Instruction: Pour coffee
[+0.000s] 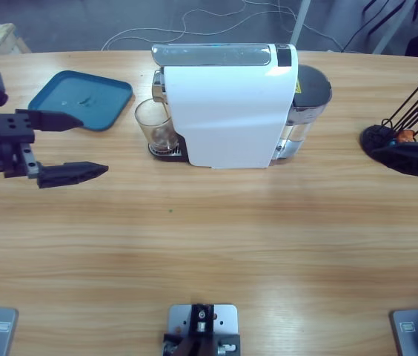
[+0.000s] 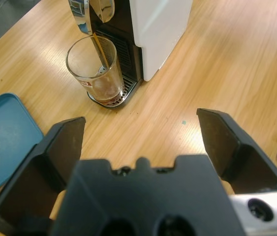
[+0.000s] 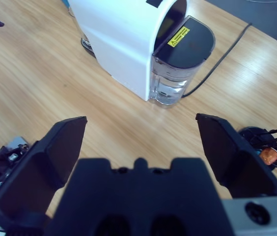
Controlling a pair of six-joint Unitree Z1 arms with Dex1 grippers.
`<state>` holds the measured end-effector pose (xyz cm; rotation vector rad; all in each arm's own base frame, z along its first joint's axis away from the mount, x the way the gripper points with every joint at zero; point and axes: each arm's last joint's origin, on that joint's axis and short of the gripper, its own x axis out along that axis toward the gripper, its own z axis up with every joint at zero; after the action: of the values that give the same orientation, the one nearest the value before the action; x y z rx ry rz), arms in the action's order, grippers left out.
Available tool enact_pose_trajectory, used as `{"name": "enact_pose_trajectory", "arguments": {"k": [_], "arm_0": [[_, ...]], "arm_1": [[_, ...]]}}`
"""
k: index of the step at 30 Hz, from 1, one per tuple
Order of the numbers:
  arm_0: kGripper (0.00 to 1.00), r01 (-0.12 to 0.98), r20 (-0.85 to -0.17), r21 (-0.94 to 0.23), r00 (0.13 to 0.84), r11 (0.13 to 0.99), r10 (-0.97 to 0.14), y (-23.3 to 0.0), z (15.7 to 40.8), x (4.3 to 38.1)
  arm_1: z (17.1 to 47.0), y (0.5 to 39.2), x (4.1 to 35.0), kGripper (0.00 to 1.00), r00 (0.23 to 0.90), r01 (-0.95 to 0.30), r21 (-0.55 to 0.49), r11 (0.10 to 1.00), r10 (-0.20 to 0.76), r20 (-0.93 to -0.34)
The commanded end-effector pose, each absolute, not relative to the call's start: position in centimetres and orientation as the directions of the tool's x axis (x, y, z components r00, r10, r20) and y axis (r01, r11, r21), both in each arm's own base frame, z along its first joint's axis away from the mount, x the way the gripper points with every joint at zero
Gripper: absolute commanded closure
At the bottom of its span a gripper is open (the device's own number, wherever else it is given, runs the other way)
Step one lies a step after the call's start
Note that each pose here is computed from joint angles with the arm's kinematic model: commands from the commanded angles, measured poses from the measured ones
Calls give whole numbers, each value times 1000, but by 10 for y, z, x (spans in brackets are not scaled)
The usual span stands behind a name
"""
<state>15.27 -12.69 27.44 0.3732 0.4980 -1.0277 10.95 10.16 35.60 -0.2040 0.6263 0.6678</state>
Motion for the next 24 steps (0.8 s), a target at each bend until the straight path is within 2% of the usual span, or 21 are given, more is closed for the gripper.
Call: {"name": "enact_pose_trajectory", "arguments": {"k": [1,4,8,24], "arm_0": [[18,857,-565,74,458,510,-687,-123,270,149],[18,847,-580,76,467,527,-667,-123,267,150],[0,835,-564,104,498,541,-659,-120,272,149],[0,832,-563,104,501,546,-657,-117,273,145]], "arm_1": [[348,96,100,0,589,-665,29,747,547,-595],[348,97,101,0,587,-667,31,745,550,-594],[349,98,102,0,591,-666,23,745,547,-593],[345,94,98,0,588,-665,20,747,540,-602]]}}
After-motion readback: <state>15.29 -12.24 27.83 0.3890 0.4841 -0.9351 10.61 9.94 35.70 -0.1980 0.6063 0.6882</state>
